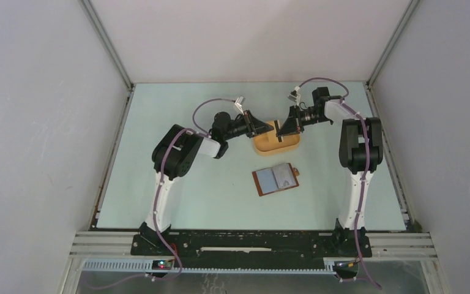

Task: Put the credit cards into the card holder
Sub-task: Place the credit card in the storage box.

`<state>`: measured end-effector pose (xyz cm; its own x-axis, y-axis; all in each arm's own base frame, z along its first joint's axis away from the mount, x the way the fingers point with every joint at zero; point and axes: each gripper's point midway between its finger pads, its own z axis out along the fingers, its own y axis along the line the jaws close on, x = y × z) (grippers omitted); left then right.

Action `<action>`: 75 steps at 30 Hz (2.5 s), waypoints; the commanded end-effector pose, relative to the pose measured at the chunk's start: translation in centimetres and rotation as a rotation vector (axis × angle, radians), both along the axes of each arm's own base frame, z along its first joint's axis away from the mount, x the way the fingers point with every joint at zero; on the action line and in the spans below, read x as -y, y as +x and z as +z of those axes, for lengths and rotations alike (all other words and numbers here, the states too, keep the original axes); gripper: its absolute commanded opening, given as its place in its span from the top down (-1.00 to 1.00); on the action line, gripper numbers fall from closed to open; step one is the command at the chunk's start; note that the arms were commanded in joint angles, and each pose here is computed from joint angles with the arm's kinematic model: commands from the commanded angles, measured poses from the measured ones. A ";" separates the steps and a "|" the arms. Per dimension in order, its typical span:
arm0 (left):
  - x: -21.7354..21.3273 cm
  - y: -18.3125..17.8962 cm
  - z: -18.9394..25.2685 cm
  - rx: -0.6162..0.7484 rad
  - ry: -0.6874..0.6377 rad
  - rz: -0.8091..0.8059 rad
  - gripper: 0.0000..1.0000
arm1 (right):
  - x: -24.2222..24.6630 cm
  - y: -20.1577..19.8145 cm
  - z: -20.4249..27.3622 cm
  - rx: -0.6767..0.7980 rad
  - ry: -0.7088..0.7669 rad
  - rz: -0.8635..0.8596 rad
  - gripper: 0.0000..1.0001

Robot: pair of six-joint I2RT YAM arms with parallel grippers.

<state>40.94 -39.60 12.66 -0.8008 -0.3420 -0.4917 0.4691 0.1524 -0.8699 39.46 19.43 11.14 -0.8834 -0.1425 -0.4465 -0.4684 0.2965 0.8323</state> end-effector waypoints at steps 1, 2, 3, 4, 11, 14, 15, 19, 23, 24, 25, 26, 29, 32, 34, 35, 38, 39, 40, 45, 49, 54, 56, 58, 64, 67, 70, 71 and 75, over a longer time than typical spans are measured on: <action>1.0 0.2 2.1 0.050 -0.056 -0.032 0.99 | -0.9 0.0 1.6 0.001 0.067 0.034 0.72; 1.1 0.3 2.1 0.051 -0.059 -0.034 1.00 | -0.9 0.0 1.7 -0.003 0.078 0.036 0.65; 1.1 0.3 2.2 0.049 -0.067 -0.037 1.00 | -0.9 0.0 1.8 -0.008 0.083 0.038 0.59; 1.1 0.2 2.3 0.049 -0.077 -0.044 1.00 | -0.9 -0.1 1.8 -0.010 0.087 0.041 0.53; 0.6 0.6 2.4 0.038 -0.106 -0.046 1.00 | -1.0 0.0 1.9 -0.025 0.111 0.047 0.32; 0.4 0.7 2.3 0.035 -0.113 -0.048 1.00 | -0.9 0.1 2.2 -0.033 0.125 0.042 0.38; 0.4 0.8 2.3 0.035 -0.114 -0.048 1.00 | -0.9 0.1 2.2 -0.040 0.125 0.041 0.53; 0.1 0.9 2.4 0.031 -0.124 -0.043 0.95 | -0.9 0.2 2.1 -0.063 0.124 0.035 1.00; -0.4 0.8 2.9 0.036 -0.144 -0.034 0.41 | -0.8 0.2 2.0 -0.064 0.107 0.029 1.00; -0.5 0.8 3.0 0.039 -0.145 -0.035 0.27 | -0.8 0.1 2.0 -0.061 0.106 0.029 1.00; -0.4 0.6 3.1 0.043 -0.145 -0.043 0.12 | -0.7 0.1 2.2 -0.054 0.102 0.029 1.00; -0.4 0.4 3.3 0.047 -0.147 -0.049 0.04 | -0.8 0.1 2.1 -0.048 0.091 0.028 1.00; 0.0 0.0 3.5 0.058 -0.149 -0.067 -0.03 | -0.9 0.1 2.0 -0.037 0.066 0.025 1.00; 0.4 -0.2 3.5 0.057 -0.150 -0.085 0.09 | -1.1 0.1 2.0 -0.037 0.058 0.024 1.00; 0.5 -0.3 3.5 0.055 -0.151 -0.089 0.22 | -1.1 0.1 1.9 -0.036 0.052 0.022 1.00; 0.5 -0.3 3.5 0.055 -0.152 -0.092 0.30 | -1.1 0.1 1.9 -0.036 0.050 0.022 1.00; 0.6 -0.2 3.5 0.054 -0.154 -0.096 0.52 | -1.2 0.1 1.9 -0.033 0.046 0.021 1.00; 0.6 -0.2 3.5 0.054 -0.155 -0.097 0.57 | -1.2 0.1 2.0 -0.033 0.046 0.020 1.00; 0.6 -0.2 3.5 0.053 -0.155 -0.097 0.62 | -1.2 0.1 2.0 -0.033 0.047 0.021 1.00; 0.2 -0.4 4.0 0.069 -0.178 -0.111 0.84 | -0.9 -0.2 2.6 -0.020 0.076 0.032 0.77; -0.3 -0.5 4.6 0.076 -0.206 -0.124 0.99 | -0.5 -0.5 3.2 -0.020 0.107 0.036 0.56; -0.4 -0.2 4.3 0.072 -0.201 -0.114 1.00 | -0.4 -0.4 3.3 -0.023 0.108 0.034 0.43; -0.5 -0.1 4.3 0.073 -0.201 -0.113 1.00 | -0.4 -0.3 3.4 -0.023 0.109 0.031 0.36; -0.4 -0.1 4.2 0.073 -0.200 -0.114 1.00 | -0.2 -0.2 3.5 -0.020 0.111 0.026 0.26; -0.2 -0.1 4.4 0.072 -0.206 -0.128 1.00 | -0.6 -0.3 3.2 -0.047 0.130 0.035 0.09; 0.0 0.0 4.6 0.074 -0.210 -0.137 0.99 | -1.2 -0.5 3.2 -0.069 0.151 0.050 0.08; 0.1 0.1 4.5 0.067 -0.213 -0.137 0.99 | -1.6 -0.6 3.1 -0.072 0.143 0.059 0.37; 0.1 0.2 4.4 0.064 -0.212 -0.133 0.99 | -1.6 -0.5 3.1 -0.072 0.137 0.057 0.48; -0.1 0.8 3.9 0.052 -0.182 -0.092 0.81 | -1.3 -0.1 2.8 -0.069 0.101 0.034 0.91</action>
<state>41.22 -39.49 14.93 -0.8416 -0.3348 -0.4239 0.4641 -0.0466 -0.8845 38.63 20.61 12.60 -0.9230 -0.1335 -0.3610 -0.3808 0.1805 0.9069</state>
